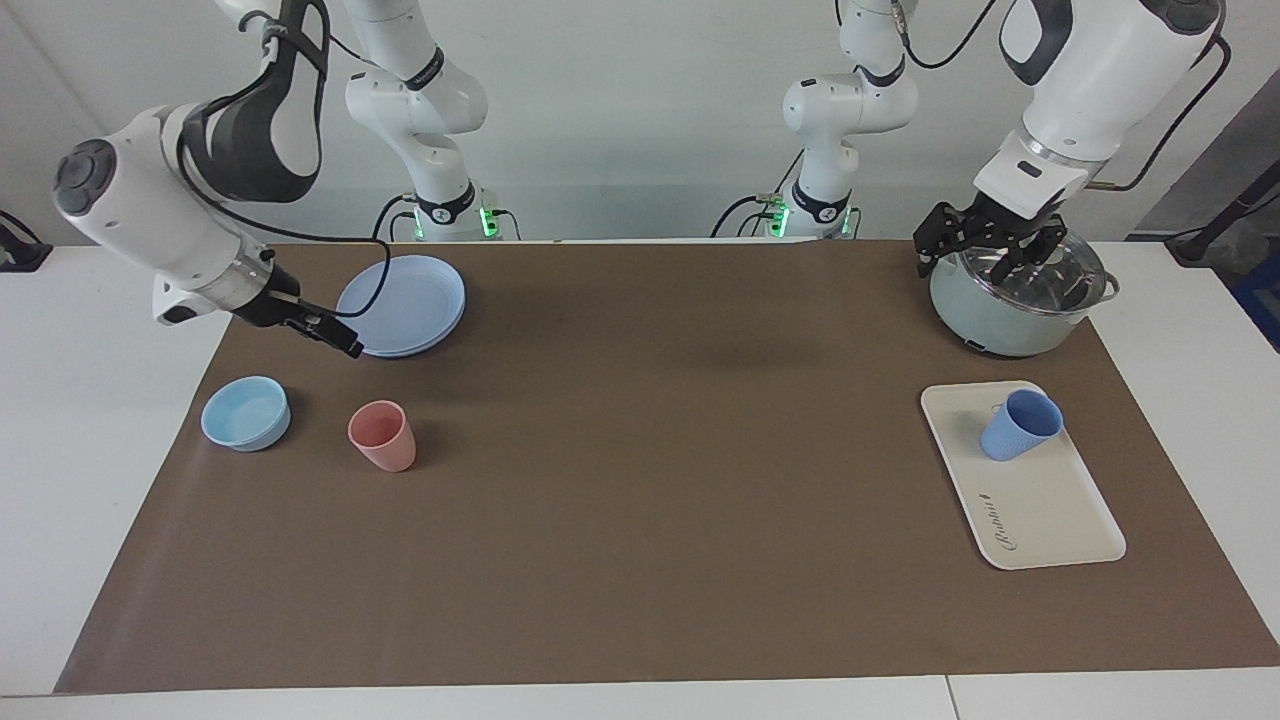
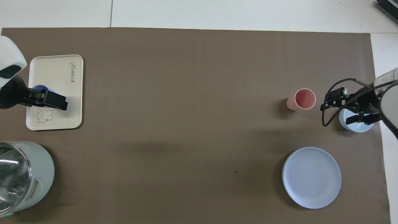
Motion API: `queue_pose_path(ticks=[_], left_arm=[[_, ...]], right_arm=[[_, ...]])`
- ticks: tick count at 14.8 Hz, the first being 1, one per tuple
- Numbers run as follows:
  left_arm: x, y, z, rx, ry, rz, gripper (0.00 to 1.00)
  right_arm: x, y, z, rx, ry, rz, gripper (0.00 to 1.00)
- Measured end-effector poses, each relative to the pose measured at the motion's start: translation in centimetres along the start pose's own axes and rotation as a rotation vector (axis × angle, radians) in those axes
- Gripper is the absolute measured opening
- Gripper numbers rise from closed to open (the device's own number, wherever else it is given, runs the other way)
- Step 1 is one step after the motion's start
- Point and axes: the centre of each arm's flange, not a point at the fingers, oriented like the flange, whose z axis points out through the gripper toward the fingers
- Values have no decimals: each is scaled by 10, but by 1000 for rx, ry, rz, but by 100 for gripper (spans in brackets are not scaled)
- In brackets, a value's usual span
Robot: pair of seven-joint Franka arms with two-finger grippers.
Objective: Place cup on tray
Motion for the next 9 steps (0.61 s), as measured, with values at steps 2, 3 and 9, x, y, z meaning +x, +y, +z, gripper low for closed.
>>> queue_pose_path(ticks=[2, 3, 9], left_arm=[[-2, 0, -1, 0, -12, 1, 100], [-4, 0, -4, 5, -13, 2, 100], [-11, 2, -15, 25, 1, 6, 100]], right_arm=[[-23, -27, -11, -48, 24, -73, 100], [-34, -39, -16, -74, 45, -107, 100], [-73, -63, -77, -83, 185, -247, 100]])
